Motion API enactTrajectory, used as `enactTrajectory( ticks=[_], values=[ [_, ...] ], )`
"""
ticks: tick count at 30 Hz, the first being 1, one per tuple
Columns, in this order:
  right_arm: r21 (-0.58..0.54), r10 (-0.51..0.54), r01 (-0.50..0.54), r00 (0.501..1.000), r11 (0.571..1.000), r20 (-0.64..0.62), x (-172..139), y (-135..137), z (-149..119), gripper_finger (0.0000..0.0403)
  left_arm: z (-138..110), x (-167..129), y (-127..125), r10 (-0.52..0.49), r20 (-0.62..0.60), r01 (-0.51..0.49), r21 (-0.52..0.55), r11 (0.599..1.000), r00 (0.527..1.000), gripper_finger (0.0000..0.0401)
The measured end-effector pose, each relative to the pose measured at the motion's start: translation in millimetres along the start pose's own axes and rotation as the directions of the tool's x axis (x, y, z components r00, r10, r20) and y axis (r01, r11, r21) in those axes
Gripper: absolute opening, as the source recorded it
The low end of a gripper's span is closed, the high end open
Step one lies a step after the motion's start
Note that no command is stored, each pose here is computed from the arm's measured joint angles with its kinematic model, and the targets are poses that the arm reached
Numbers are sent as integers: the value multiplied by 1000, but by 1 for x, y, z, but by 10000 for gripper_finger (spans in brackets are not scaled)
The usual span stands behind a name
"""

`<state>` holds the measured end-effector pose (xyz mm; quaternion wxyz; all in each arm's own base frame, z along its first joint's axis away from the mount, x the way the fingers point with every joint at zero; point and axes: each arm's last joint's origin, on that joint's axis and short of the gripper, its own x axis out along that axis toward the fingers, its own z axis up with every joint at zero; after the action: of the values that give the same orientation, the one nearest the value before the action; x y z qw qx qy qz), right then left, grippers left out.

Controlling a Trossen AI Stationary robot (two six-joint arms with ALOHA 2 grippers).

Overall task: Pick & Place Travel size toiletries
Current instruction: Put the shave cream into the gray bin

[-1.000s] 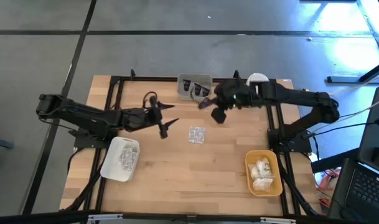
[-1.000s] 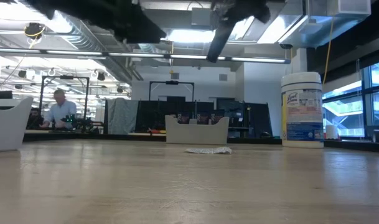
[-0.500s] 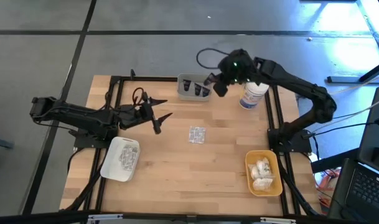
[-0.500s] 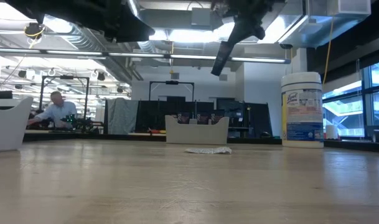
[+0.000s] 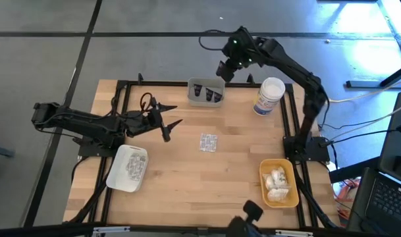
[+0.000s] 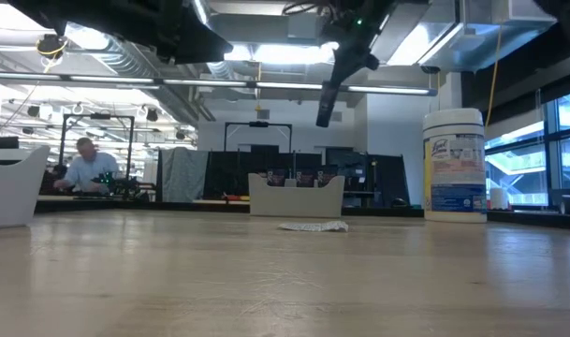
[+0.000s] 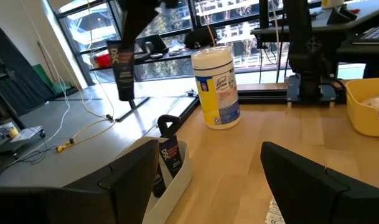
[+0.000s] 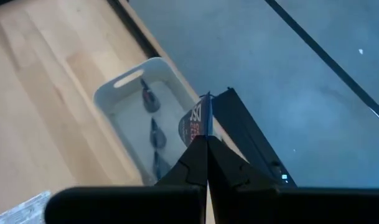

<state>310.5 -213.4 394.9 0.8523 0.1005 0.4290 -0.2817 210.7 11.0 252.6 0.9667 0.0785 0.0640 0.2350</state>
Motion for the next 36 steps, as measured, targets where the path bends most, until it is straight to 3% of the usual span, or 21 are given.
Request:
enactTrajectory(
  ticks=[11,36],
  values=[
    [39,-7,10,997,999,-81,37,-21,7,0,0,0,0,0,-1,0,0,1000,1000,281],
    [18,45,-42,976,999,-211,98,-3,0,0,-1,0,0,0,-2,0,0,1000,1000,281]
  ],
)
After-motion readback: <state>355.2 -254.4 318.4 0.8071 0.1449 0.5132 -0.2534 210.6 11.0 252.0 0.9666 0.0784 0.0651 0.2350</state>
